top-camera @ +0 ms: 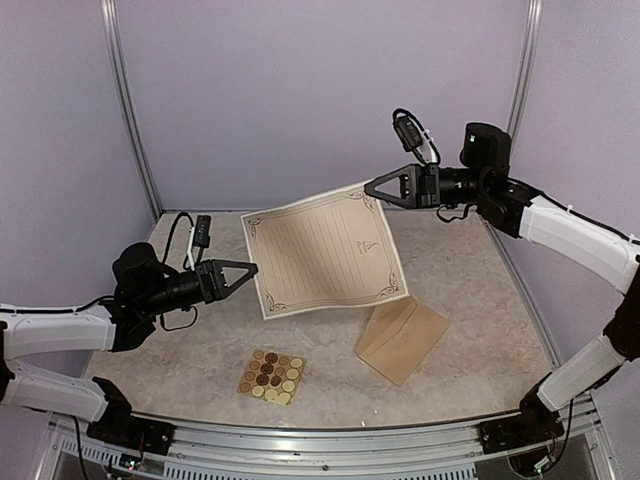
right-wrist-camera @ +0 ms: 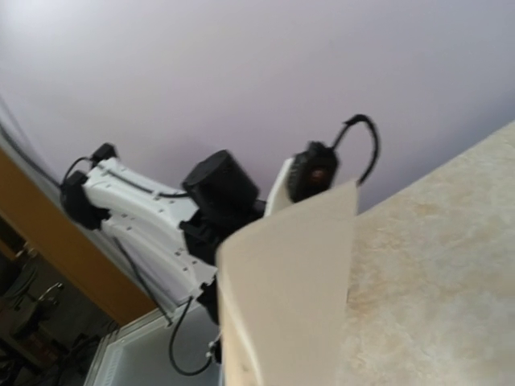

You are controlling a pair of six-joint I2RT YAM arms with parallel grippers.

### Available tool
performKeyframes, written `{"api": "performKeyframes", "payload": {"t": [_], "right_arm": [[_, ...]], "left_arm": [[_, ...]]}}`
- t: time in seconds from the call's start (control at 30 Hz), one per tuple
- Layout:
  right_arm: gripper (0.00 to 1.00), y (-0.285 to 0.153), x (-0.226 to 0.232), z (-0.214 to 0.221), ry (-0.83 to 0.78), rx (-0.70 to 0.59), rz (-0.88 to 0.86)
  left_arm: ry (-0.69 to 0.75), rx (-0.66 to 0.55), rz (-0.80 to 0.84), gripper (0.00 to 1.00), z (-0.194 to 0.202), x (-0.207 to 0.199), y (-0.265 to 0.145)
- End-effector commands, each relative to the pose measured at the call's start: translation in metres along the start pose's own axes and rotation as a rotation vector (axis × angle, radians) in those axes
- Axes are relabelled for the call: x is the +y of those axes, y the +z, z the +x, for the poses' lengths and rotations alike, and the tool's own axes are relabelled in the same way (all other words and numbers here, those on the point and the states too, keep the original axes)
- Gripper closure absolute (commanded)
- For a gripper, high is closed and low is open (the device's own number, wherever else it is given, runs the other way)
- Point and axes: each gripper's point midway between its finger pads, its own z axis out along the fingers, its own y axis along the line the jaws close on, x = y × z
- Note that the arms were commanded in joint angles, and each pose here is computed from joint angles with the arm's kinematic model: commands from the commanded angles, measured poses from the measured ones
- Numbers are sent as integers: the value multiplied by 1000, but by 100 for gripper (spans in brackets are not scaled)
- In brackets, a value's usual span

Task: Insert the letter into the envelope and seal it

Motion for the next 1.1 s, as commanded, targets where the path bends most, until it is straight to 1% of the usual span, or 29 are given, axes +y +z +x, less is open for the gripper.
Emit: {"api": "performKeyframes", "payload": {"t": [0.0, 0.23, 0.27, 0.57, 0.8, 0.93, 1.07], "right_arm": [[100, -7, -14, 2, 12, -16, 68], [100, -7, -14, 4, 19, -14, 57], [100, -8, -13, 3, 15, -15, 55], [100, -10, -15, 2, 8, -45, 96], [100, -1, -37, 4, 23, -102, 252], [100, 11, -47, 7, 43, -142, 322], [100, 28, -59, 21, 99, -141, 376]], "left_arm": [[10, -21, -5, 100, 0, 0, -5], [3, -30, 39, 100, 0, -9, -5], [3, -30, 42, 99, 0, -9, -4], [21, -15, 80, 100, 1, -21, 12], [45, -18, 93, 100, 1, -32, 29], [29, -6, 54, 100, 4, -26, 40], [-22, 5, -5, 100, 14, -10, 51]]}}
